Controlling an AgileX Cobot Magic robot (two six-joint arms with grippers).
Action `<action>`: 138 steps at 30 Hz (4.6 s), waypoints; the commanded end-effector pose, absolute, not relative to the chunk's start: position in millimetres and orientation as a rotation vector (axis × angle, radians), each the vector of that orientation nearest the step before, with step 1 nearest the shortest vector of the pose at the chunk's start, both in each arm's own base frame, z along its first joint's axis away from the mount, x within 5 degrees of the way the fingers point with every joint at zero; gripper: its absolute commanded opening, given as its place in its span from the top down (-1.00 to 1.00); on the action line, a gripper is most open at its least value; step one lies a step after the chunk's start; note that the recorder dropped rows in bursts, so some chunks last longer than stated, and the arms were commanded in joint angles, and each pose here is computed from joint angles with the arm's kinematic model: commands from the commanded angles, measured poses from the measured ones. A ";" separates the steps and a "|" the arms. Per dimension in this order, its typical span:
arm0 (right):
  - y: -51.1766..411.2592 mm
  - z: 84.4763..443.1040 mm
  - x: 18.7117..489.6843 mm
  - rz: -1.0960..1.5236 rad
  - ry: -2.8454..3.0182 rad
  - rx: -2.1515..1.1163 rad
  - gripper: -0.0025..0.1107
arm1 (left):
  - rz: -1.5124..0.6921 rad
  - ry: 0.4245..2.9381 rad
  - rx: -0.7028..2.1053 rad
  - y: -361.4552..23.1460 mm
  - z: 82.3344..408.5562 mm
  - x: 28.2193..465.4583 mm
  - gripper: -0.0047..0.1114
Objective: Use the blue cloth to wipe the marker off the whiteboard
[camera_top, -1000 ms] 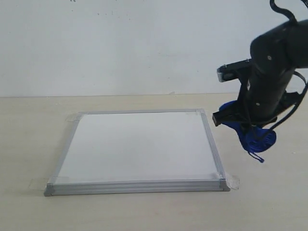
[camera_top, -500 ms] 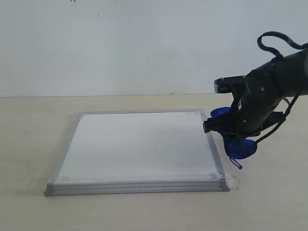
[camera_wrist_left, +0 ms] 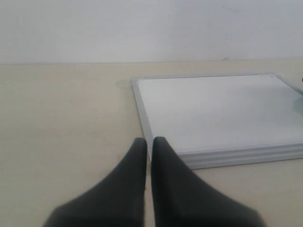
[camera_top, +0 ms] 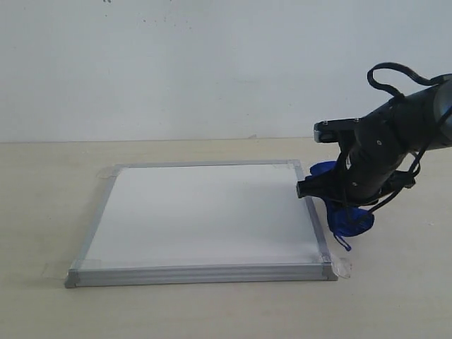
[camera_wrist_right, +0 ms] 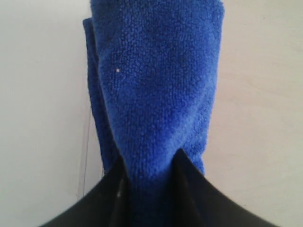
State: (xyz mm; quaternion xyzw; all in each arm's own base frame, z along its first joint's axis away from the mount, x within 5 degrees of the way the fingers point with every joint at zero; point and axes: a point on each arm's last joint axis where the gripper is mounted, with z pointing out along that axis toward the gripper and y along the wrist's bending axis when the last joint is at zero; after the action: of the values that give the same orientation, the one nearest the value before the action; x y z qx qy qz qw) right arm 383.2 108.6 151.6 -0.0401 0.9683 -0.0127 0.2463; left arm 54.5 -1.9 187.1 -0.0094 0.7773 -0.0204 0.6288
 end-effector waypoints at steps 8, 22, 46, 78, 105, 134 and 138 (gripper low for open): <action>105.4 140.8 386.3 -0.083 2.653 -0.082 0.96 | -0.054 1.771 -0.020 -2.3 187.2 54.6 0.85; 108.2 132.9 389.6 -0.050 2.637 -0.082 0.96 | -0.054 1.771 -0.020 -2.3 187.2 54.6 0.85; 108.3 122.5 387.8 -0.080 2.679 -0.137 -0.14 | -0.054 1.771 -0.020 -2.3 187.2 54.6 0.85; 109.0 122.8 388.3 -0.086 2.669 -0.208 0.96 | -0.054 1.771 -0.020 -2.3 187.2 54.6 0.85; 127.6 238.9 304.4 -0.037 2.494 -0.354 0.96 | -0.054 1.771 -0.020 -2.3 187.2 54.6 0.85; 69.6 348.6 101.2 0.391 1.942 -0.432 0.96 | -0.054 1.771 -0.020 -2.3 187.2 54.6 0.85; 64.2 350.8 105.1 0.254 1.884 -0.488 0.96 | -0.054 1.771 -0.020 -2.3 187.2 54.6 0.85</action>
State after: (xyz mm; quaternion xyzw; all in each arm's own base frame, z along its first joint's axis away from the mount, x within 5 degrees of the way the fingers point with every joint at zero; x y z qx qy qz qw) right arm 104.0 68.1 350.4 -0.1929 0.8064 0.1380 0.5418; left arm 54.5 -1.9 187.1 -0.0094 0.7773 -0.0204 0.6288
